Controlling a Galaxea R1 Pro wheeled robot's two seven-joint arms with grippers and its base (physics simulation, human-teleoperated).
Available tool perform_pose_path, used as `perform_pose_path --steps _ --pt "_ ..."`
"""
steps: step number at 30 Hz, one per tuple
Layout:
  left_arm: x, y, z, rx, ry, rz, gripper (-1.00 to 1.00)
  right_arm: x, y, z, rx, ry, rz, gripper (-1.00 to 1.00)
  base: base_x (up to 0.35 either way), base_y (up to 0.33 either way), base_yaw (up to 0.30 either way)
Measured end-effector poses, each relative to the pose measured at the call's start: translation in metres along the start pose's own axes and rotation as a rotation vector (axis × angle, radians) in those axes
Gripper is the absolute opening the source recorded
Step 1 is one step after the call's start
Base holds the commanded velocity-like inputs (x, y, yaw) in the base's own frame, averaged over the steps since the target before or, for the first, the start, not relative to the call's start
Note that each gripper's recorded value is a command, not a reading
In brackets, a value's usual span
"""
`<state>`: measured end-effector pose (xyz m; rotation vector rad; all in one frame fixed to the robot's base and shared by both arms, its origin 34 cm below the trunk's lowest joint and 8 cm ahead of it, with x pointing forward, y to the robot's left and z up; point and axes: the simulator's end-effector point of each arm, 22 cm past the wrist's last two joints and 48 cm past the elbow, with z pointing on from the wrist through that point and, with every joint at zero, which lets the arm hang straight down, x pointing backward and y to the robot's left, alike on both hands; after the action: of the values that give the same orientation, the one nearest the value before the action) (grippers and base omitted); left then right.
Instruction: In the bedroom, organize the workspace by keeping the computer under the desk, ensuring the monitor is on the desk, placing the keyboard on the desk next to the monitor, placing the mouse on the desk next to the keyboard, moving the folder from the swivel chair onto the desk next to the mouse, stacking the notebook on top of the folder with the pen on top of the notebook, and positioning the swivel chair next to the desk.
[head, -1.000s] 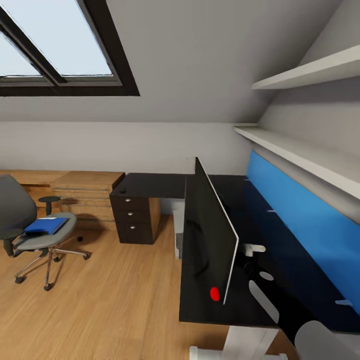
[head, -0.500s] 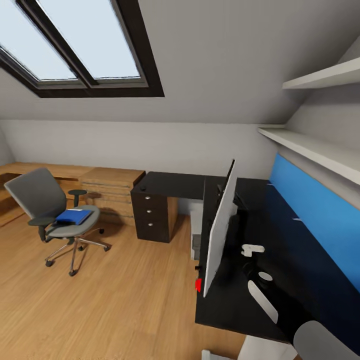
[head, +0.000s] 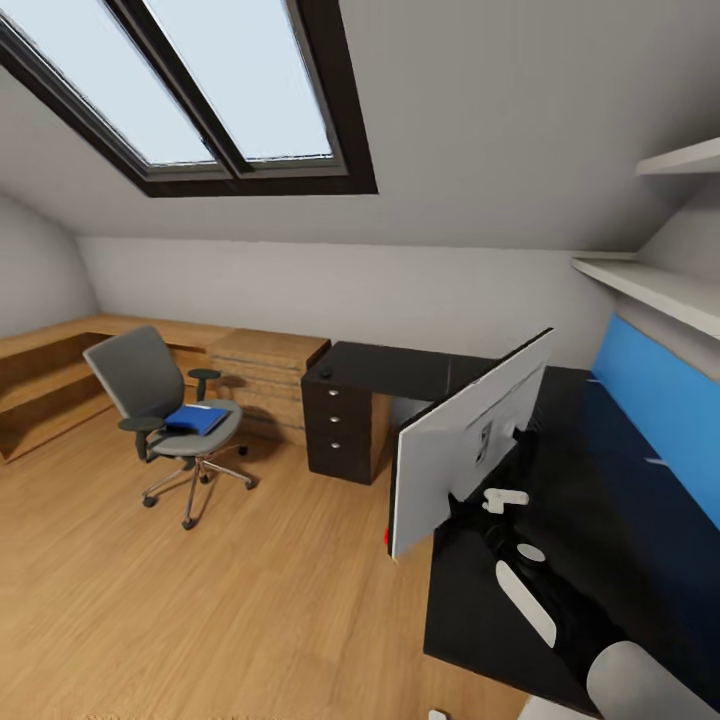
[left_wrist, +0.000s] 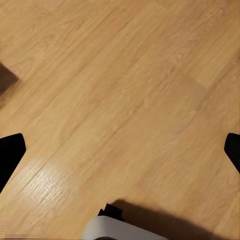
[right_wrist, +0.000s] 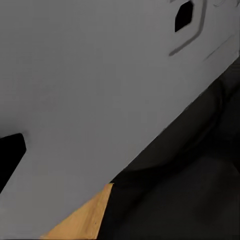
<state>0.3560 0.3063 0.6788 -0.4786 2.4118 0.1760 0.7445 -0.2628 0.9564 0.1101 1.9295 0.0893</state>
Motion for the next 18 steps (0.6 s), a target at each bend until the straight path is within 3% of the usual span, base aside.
perform_pose_path --steps 9,14,18 --pt "-0.0002 0.0004 0.0001 0.000 0.000 0.000 1.00 -0.0001 -0.0005 0.0000 0.000 0.000 -0.001 1.00 0.000 0.000 0.246" --pt "-0.0002 0.0008 0.0002 -0.001 0.000 0.000 1.00 -0.0003 -0.0008 0.0000 0.001 -0.001 -0.001 1.00 0.000 0.000 0.037" --pt "-0.0008 0.0006 0.0002 -0.001 -0.002 -0.001 1.00 -0.0010 -0.0014 -0.0003 0.002 -0.002 0.000 1.00 0.000 0.000 -0.155"
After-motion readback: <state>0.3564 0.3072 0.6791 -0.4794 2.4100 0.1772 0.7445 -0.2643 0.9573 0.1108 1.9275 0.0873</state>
